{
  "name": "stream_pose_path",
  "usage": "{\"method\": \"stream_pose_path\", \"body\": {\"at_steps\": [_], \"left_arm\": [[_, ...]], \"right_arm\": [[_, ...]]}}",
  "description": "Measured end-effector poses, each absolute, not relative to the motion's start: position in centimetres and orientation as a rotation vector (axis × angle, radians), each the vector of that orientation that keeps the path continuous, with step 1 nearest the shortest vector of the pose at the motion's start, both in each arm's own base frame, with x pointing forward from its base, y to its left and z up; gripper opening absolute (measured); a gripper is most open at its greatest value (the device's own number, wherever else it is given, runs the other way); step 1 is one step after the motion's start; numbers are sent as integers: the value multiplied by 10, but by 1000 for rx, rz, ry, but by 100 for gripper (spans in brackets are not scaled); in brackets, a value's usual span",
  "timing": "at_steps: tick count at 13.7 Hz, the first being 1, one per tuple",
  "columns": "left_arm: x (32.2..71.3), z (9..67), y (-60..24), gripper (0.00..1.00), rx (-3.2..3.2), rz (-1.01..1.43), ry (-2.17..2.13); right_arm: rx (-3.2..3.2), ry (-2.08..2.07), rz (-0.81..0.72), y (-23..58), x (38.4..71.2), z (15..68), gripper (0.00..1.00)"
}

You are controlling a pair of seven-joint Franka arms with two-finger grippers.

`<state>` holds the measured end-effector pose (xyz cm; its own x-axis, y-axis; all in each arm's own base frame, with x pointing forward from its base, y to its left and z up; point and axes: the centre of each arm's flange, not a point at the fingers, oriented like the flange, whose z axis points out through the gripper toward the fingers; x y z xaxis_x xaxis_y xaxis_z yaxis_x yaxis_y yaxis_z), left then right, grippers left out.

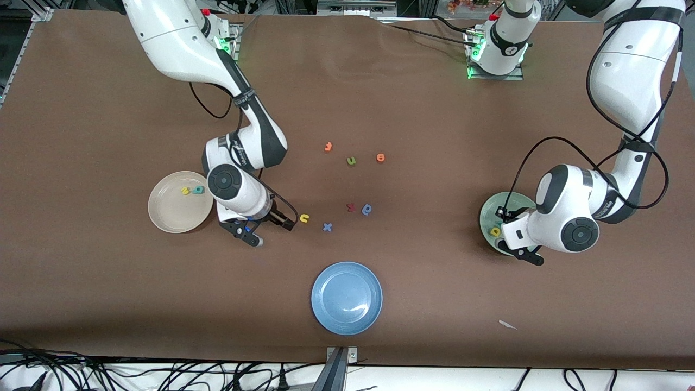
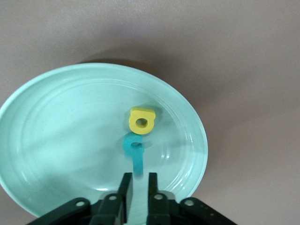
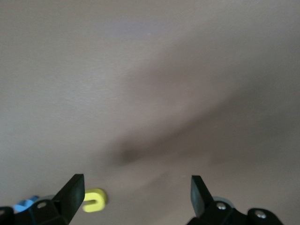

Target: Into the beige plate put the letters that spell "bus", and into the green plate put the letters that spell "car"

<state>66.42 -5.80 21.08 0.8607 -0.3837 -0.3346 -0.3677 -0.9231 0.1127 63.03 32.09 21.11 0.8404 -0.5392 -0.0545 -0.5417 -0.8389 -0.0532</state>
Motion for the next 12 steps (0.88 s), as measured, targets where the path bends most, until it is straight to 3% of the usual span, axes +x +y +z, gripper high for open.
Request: {"method": "stream_pose_path", "body": {"at_steps": [4,7,8,12], "left_arm": [[668,223,-72,62,2982,-518,-632],[670,278,-87,93,2995,-480,-667],[667,307,-94,100,3007,-464,-679],[641,422,-106,100,3089,-420,-642]], "right_arm": [[-2935,904,54,366,624,202,100],[-2945,910,68,370,622,189,99],[-2948,911,72,369,622,186,96],[-2955,913,80,369,621,177,94]]}}
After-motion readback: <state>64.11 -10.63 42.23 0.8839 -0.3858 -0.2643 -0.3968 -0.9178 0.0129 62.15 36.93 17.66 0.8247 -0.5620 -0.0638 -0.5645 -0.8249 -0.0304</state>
